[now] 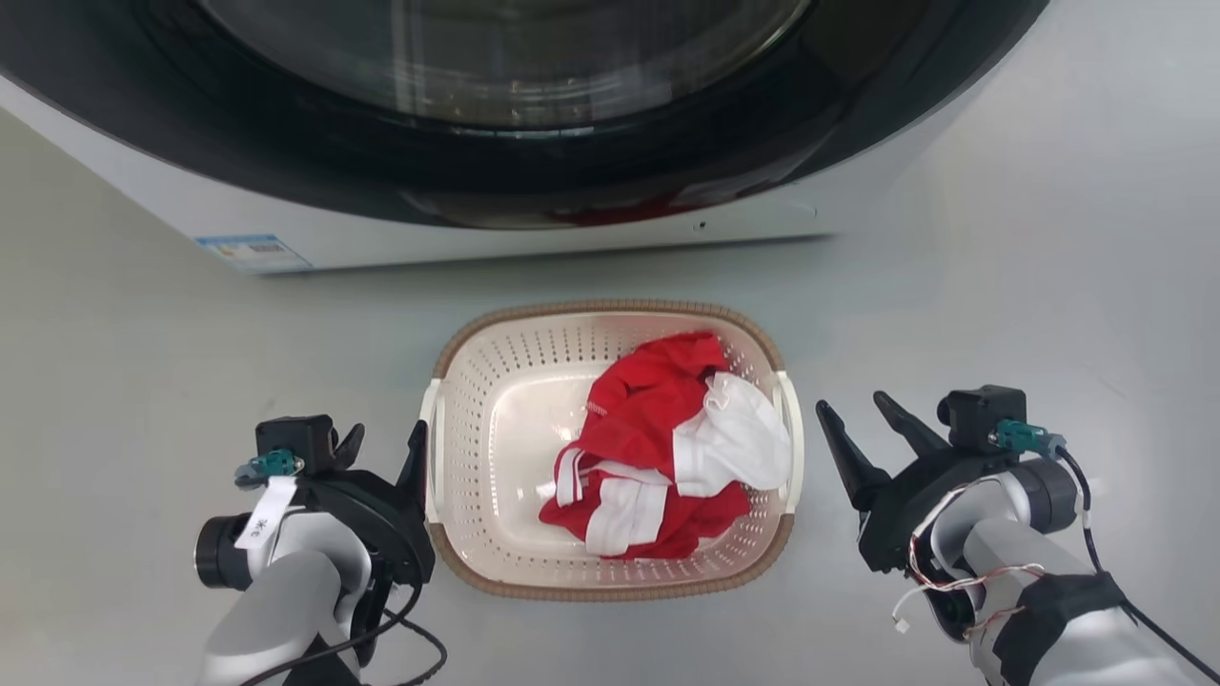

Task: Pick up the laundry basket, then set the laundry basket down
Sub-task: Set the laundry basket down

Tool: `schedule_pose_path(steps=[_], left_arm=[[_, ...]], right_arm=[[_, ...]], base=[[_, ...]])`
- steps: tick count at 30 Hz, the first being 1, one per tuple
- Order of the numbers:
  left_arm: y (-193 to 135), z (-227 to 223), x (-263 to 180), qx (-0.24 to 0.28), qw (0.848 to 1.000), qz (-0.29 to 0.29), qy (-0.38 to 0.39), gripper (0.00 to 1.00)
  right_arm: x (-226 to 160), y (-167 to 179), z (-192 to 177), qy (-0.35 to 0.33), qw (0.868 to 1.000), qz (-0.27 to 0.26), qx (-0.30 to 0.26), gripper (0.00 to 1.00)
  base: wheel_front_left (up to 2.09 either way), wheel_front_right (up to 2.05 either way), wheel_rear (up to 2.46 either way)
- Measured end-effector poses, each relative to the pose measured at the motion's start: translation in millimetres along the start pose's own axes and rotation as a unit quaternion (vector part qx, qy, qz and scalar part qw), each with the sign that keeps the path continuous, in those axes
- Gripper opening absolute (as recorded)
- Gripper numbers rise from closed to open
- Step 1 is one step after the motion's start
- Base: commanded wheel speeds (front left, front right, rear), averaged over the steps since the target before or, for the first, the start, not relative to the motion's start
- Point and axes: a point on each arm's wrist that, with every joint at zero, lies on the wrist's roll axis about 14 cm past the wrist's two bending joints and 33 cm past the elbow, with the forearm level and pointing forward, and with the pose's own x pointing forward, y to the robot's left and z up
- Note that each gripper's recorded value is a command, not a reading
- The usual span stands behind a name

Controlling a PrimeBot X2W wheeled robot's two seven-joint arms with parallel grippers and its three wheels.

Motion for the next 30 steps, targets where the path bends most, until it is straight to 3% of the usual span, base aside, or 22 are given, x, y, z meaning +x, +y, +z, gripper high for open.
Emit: schedule_pose_path(steps=[14, 30], left_arm=[[-30.6, 68.5, -43.1, 0.031, 0.991, -0.044, -0.122, 1.00], [-50.8, 129.2, -112.6, 0.086, 0.957, -0.056, -0.272, 1.00]], right_arm=[[-45.7, 7.9, 64.1, -0.109, 0.994, -0.007, 0.007, 1.00], [-104.4, 24.7, 123.2, -0.232, 0.972, -0.020, -0.041, 1.00]], base=[[0.00, 0.00, 0.00], [0.00, 0.00, 0.00]])
